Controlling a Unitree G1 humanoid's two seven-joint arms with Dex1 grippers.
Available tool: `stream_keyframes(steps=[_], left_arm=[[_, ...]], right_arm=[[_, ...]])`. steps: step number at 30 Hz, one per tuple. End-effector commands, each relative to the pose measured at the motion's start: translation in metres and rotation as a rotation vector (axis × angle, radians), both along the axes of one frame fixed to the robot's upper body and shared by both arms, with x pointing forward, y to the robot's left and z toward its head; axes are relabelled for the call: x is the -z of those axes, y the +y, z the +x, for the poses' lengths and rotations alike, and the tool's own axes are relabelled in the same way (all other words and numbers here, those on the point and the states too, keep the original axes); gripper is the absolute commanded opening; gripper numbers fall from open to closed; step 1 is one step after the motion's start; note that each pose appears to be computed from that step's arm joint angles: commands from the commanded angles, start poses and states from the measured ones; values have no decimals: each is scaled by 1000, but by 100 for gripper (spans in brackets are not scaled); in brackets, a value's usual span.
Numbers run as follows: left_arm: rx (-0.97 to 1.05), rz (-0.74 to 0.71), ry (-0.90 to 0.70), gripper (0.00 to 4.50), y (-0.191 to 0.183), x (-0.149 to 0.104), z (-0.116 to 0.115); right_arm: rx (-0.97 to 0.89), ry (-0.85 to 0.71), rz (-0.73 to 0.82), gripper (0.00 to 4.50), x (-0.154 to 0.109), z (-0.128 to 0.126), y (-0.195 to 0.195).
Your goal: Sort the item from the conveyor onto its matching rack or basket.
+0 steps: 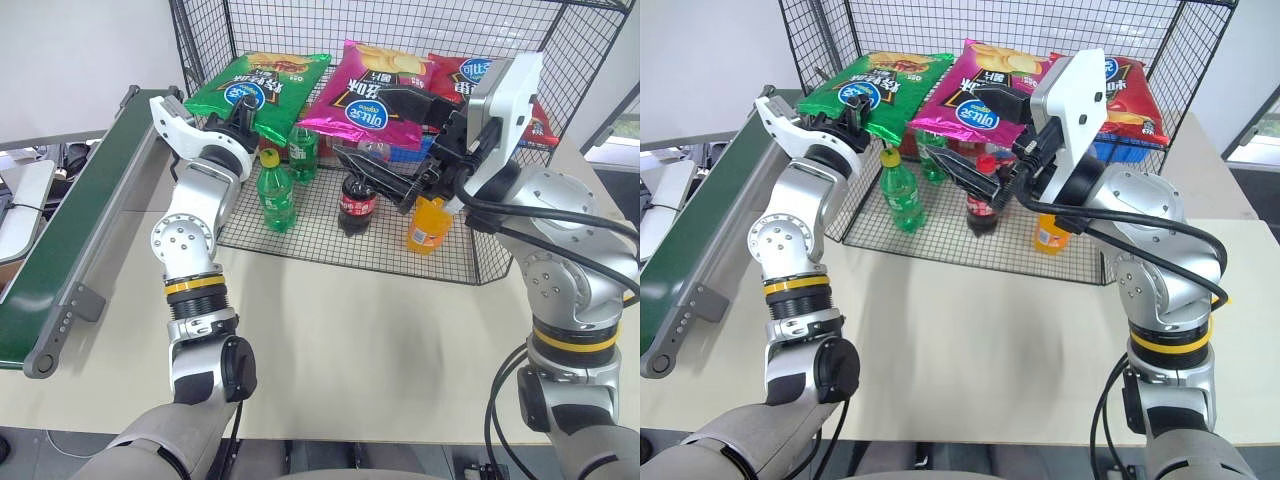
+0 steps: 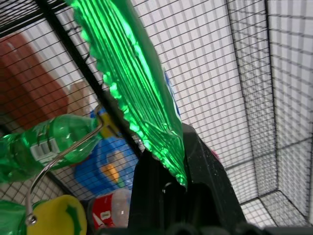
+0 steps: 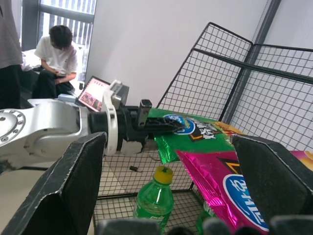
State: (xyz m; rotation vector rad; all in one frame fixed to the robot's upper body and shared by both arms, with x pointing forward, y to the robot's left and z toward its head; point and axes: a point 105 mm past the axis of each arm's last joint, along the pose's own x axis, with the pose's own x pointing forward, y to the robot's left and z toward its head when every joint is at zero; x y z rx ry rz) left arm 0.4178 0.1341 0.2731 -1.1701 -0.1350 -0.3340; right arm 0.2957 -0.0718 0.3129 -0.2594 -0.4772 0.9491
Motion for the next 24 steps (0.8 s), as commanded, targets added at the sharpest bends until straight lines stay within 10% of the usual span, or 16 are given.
stream_keyframes(steps=[1, 6, 14, 24], left_arm=[[-4, 8, -79, 6, -5, -22, -6], [-14, 6, -81, 92, 0, -20, -7], [-7, 19, -70, 447, 0, -14, -15], [33, 50, -7, 447, 0, -1, -37]], right_arm=[[12, -56, 20, 450, -10, -6, -4], [9, -52, 18, 450, -9, -6, -3], [-2, -47, 15, 450, -7, -5, -2], [-24, -44, 22, 450, -5, -4, 2]])
